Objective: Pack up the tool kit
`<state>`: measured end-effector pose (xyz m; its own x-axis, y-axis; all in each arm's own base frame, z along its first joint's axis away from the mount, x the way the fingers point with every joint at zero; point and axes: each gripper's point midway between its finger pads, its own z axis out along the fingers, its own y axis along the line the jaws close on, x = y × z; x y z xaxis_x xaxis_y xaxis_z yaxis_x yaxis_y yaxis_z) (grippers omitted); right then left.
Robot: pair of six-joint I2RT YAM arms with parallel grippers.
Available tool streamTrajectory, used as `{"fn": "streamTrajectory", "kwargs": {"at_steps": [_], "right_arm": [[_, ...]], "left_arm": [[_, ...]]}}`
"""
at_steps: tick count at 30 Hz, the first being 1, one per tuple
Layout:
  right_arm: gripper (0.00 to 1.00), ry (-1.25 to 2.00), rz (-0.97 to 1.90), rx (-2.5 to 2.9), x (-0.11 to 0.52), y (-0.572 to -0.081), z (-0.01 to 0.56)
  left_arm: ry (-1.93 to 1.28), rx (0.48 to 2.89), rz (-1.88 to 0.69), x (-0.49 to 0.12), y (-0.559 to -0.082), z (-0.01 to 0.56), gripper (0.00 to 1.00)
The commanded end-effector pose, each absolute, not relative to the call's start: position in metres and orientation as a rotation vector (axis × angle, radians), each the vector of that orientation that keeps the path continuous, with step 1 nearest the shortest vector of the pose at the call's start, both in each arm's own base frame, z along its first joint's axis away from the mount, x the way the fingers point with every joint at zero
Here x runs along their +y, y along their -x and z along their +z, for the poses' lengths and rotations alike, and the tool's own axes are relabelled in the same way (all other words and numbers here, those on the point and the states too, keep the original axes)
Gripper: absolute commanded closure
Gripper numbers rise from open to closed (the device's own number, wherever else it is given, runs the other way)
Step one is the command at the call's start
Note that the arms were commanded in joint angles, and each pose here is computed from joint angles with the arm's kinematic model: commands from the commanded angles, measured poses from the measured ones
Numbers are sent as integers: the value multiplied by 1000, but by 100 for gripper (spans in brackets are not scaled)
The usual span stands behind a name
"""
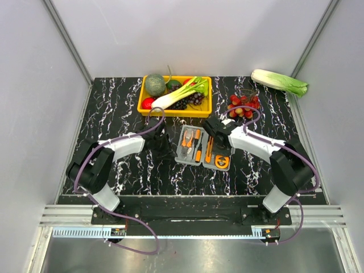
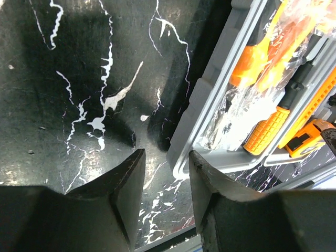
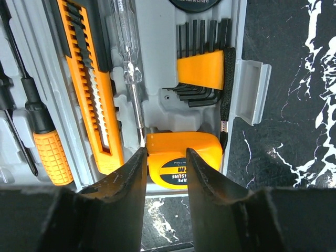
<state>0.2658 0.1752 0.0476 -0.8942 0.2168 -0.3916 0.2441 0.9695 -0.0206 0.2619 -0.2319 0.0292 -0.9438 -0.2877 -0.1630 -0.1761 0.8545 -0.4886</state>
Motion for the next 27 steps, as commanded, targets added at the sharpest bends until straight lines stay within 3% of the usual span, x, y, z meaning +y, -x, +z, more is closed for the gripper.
{"fn": "streamTrajectory", "kwargs": {"at_steps": [1, 13, 20, 27], "right_arm": [[62, -280, -167, 2876, 165, -232, 2], [65, -252, -193, 2943, 156, -212, -25], [61, -262, -119, 2768, 168, -253, 34], [55, -281, -30, 2657, 177, -273, 87]], "left_arm": [[336, 2791, -700, -235, -270, 29, 59], [338, 2806, -699, -235, -269, 24, 67], [304, 2761, -707, -236, -277, 40, 66], [244, 2694, -721, -238, -287, 63, 55]]}}
